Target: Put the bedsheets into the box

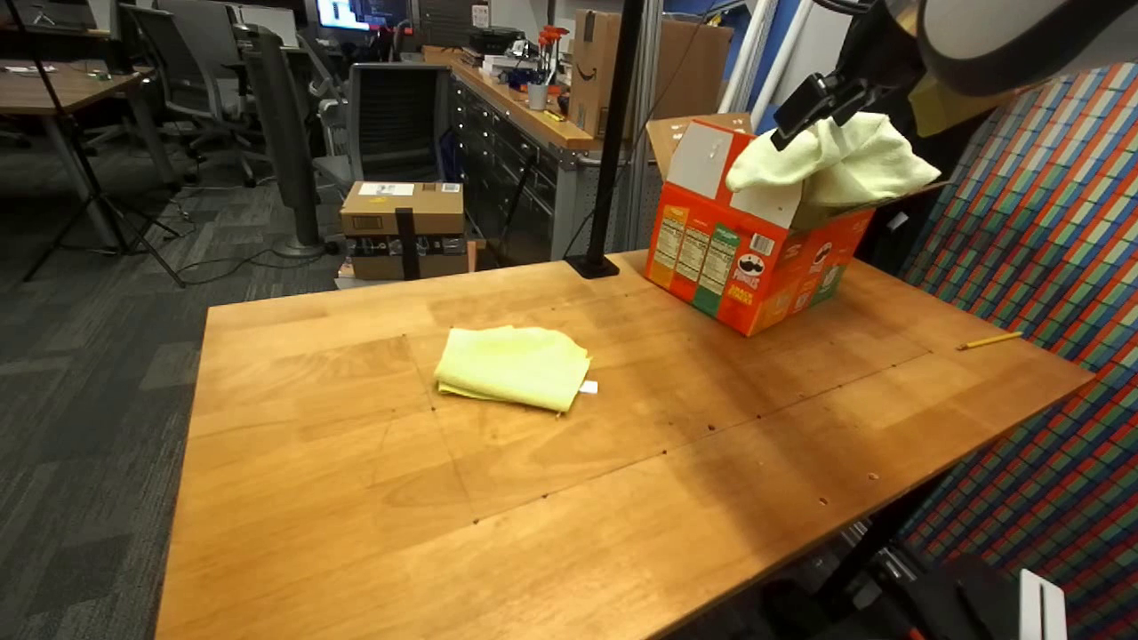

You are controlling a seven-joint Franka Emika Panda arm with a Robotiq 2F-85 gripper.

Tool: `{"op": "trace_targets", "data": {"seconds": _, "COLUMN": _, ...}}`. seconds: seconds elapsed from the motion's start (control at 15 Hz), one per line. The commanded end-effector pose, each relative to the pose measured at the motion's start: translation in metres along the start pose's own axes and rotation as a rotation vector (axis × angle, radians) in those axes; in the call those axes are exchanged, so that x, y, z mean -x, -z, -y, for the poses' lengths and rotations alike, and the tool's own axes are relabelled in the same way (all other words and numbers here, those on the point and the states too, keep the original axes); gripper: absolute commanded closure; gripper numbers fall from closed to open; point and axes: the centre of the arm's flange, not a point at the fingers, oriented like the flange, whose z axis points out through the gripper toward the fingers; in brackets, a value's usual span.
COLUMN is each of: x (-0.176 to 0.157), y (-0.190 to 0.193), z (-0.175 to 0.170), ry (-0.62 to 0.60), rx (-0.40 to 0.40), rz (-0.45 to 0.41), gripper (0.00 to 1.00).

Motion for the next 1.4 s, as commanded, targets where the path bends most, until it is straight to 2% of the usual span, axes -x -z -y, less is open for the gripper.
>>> {"op": "trace_targets", "data": {"seconds": 0.0, "x": -0.007, "y": 0.003, "z": 0.012, "ry": 0.044, "rx": -0.037, "rz": -0.031, "gripper": 0.0}}
{"op": "trace_targets", "data": {"seconds": 0.2, "x": -0.008, "y": 0.007, "z": 0.045, "ry": 0.143, "rx": -0.075, "rz": -0.042, "gripper": 0.0}}
{"op": "trace_targets", "data": {"seconds": 0.67, "x": 0.014, "y": 0.014, "z": 0.137, "ry": 0.435, "rx": -0.288, "rz": -0.043, "gripper": 0.0}}
{"op": "trace_targets", "data": {"seconds": 1.0, "x": 0.021, "y": 0.008, "z": 0.188, "ry": 0.551, "rx": -0.422, "rz": -0.02, "gripper": 0.0}}
{"op": "trace_targets", "data": {"seconds": 1.33, "x": 0.006, "y": 0.007, "z": 0.235, "ry": 0.615, "rx": -0.535, "rz": -0.066, "gripper": 0.0}}
